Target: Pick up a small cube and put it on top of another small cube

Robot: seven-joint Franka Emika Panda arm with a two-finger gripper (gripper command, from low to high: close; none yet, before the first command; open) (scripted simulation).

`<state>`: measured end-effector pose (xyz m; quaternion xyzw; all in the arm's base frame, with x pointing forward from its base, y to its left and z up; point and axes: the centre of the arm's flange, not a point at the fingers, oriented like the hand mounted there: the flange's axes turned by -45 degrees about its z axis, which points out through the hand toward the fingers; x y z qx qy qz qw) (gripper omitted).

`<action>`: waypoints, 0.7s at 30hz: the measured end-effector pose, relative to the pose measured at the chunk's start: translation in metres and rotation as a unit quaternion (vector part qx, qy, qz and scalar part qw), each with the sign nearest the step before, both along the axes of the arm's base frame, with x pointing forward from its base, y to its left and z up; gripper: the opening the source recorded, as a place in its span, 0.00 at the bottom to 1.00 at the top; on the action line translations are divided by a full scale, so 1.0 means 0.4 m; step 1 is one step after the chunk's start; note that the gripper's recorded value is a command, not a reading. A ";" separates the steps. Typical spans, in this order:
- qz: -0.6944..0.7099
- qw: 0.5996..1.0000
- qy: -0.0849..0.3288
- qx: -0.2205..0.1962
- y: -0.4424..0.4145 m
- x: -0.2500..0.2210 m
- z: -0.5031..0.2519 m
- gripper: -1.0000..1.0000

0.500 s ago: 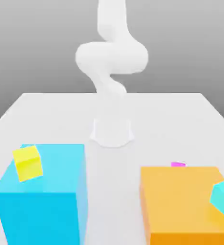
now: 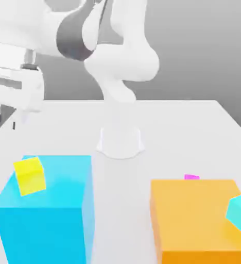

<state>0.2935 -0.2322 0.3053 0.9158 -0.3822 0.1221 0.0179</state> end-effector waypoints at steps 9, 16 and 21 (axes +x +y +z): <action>0.045 0.992 0.107 0.057 0.219 -0.037 -0.296 0.50; 0.046 0.991 0.109 0.057 0.224 -0.039 -0.426 0.50; 0.046 0.991 0.109 0.058 0.226 -0.040 -0.436 0.00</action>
